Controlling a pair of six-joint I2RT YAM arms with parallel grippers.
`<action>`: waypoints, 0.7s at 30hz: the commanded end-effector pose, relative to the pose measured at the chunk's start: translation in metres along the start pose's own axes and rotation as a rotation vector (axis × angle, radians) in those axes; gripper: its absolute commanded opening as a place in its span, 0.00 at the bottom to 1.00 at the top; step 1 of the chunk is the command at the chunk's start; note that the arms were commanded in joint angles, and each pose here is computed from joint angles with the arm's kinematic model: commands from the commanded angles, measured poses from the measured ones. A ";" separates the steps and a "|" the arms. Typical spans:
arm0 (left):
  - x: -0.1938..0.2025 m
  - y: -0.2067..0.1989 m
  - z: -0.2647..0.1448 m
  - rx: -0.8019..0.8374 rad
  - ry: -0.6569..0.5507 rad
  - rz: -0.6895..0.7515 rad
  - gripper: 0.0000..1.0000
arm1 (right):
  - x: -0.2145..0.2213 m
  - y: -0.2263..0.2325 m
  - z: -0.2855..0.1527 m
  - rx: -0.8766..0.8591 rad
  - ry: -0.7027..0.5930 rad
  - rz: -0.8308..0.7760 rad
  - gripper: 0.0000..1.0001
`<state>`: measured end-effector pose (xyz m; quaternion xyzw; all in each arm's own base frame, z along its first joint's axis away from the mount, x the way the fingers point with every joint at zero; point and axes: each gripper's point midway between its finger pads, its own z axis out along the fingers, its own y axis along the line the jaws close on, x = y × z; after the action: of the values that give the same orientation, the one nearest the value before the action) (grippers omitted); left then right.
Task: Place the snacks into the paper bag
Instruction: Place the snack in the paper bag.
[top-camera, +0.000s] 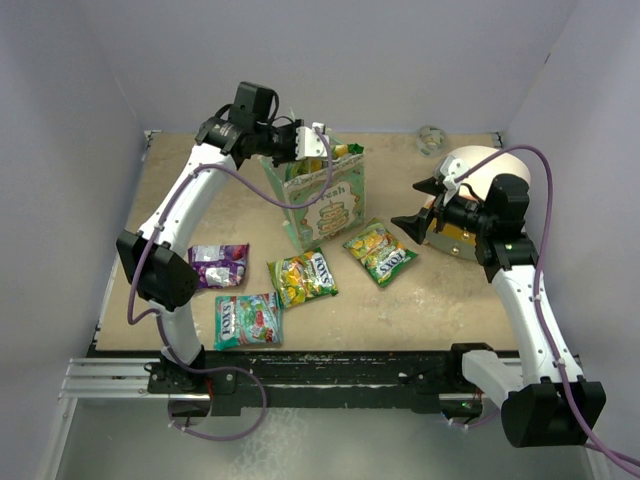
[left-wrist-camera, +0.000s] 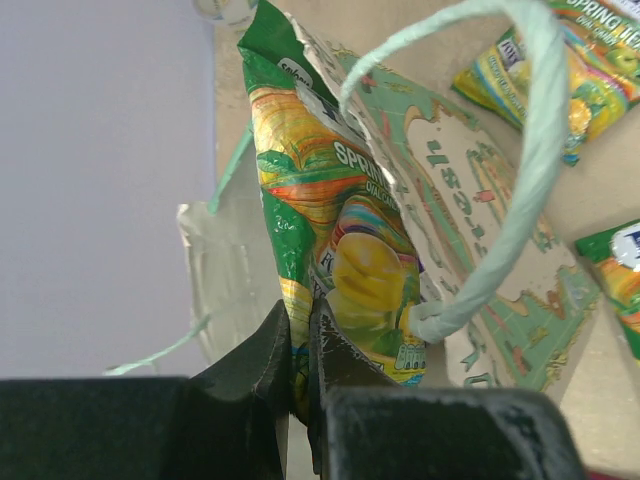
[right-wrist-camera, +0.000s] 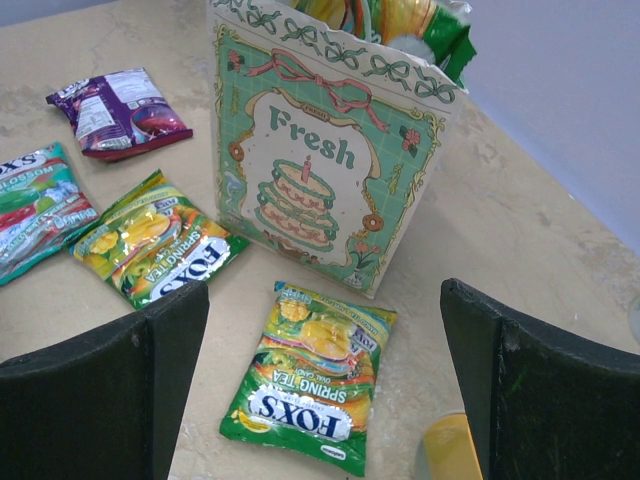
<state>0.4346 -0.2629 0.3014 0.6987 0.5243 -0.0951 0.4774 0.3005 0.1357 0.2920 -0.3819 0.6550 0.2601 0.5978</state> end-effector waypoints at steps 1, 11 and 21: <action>-0.044 0.018 -0.022 -0.088 -0.137 0.006 0.00 | -0.009 -0.006 -0.001 0.017 -0.024 -0.044 1.00; -0.034 0.003 -0.022 -0.072 -0.099 -0.160 0.00 | -0.008 -0.006 -0.001 0.016 -0.021 -0.042 1.00; -0.023 -0.008 -0.025 -0.077 -0.033 -0.367 0.00 | -0.007 -0.005 0.000 0.012 -0.022 -0.039 1.00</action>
<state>0.4190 -0.2609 0.2881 0.6011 0.6342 -0.1673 0.4565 0.3010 0.1356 0.2913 -0.3815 0.6558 0.2604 0.5971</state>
